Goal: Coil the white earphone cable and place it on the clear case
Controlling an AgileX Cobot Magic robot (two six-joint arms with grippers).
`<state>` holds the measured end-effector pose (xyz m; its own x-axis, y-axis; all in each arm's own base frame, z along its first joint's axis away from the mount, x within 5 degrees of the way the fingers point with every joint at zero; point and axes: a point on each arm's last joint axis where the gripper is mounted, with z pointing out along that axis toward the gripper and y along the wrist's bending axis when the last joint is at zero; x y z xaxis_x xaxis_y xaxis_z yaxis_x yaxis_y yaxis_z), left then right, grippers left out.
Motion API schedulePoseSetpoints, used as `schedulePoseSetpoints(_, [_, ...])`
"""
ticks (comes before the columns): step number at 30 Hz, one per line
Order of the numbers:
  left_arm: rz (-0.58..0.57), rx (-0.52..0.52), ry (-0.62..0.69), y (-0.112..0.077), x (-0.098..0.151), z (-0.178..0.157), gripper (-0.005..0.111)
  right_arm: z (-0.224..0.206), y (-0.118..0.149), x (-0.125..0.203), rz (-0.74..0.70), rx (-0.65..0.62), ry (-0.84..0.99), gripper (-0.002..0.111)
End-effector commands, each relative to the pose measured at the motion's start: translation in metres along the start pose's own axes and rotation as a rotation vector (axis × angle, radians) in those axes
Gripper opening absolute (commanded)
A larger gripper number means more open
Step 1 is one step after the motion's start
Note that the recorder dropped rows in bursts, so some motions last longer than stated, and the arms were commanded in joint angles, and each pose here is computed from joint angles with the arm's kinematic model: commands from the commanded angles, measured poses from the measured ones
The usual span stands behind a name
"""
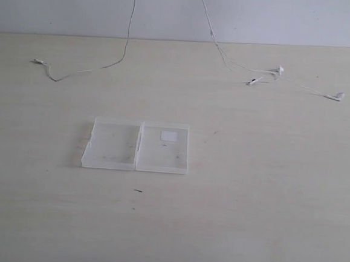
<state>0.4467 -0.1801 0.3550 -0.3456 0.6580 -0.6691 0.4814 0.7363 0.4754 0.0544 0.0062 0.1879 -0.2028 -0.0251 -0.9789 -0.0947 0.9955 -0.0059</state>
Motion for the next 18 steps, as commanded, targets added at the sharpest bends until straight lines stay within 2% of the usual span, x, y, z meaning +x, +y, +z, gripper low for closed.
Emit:
schedulePoseSetpoints(1, [-0.051, 0.02, 0.01, 0.008, -0.004, -0.03, 0.0, 0.0, 0.0, 0.001, -0.003, 0.006, -0.008, 0.0])
schedulePoseSetpoints(10, [-0.12, 0.051, -0.074, 0.018, -0.011, -0.093, 0.0, 0.0, 0.0, 0.001, -0.003, 0.006, -0.008, 0.0])
schedulePoseSetpoints(18, [-0.178, 0.073, -0.202, 0.028, -0.018, -0.159, 0.0, 0.0, 0.0, 0.001, -0.003, 0.006, -0.008, 0.0])
